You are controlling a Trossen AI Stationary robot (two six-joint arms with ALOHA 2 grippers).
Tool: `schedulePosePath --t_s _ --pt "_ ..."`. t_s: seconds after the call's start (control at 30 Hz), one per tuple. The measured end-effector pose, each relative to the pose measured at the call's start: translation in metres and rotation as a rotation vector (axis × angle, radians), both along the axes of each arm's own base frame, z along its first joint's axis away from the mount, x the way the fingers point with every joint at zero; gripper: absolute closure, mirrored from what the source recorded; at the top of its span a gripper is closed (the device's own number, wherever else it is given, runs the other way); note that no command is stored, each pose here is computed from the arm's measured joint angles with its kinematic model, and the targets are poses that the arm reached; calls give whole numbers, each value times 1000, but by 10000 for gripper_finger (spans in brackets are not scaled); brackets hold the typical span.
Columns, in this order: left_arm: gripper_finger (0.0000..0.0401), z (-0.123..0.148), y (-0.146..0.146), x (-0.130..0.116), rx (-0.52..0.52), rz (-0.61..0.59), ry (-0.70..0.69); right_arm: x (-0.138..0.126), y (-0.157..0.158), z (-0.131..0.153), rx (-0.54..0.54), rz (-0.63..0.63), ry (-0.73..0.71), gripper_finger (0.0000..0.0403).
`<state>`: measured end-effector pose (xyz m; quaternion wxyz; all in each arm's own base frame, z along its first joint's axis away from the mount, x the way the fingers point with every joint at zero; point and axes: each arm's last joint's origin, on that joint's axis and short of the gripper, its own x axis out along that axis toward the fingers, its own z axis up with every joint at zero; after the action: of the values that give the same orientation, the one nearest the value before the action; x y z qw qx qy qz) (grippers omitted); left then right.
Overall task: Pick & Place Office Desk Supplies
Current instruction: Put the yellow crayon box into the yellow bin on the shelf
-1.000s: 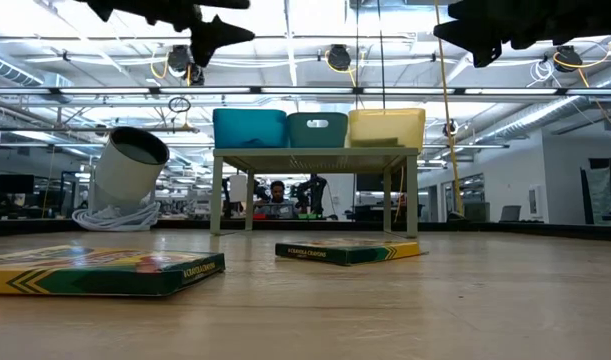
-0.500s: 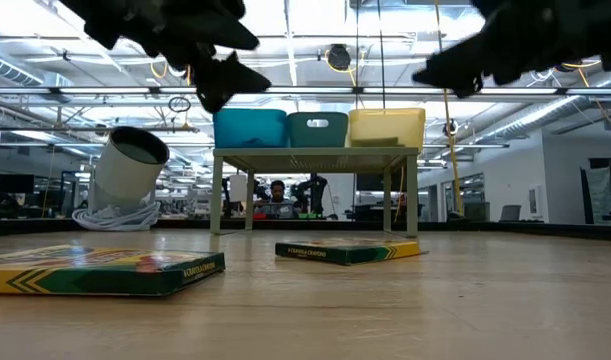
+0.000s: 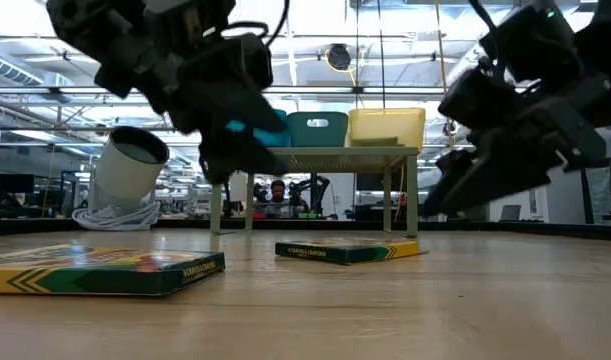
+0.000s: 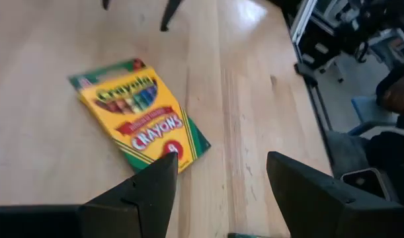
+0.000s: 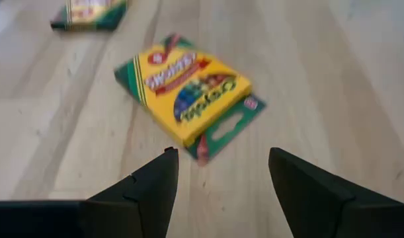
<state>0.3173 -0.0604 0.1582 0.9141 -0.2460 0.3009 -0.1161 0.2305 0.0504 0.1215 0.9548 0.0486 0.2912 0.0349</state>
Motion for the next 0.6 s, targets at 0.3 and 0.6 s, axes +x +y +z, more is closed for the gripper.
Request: schedulePosePath --t_s 0.3,0.6 --pt "158 -46 -25 9 -107 4 94 6 1 -17 17 35 40 181" --pt "158 -60 -35 32 -164 37 127 5 1 -18 36 18 56 183"
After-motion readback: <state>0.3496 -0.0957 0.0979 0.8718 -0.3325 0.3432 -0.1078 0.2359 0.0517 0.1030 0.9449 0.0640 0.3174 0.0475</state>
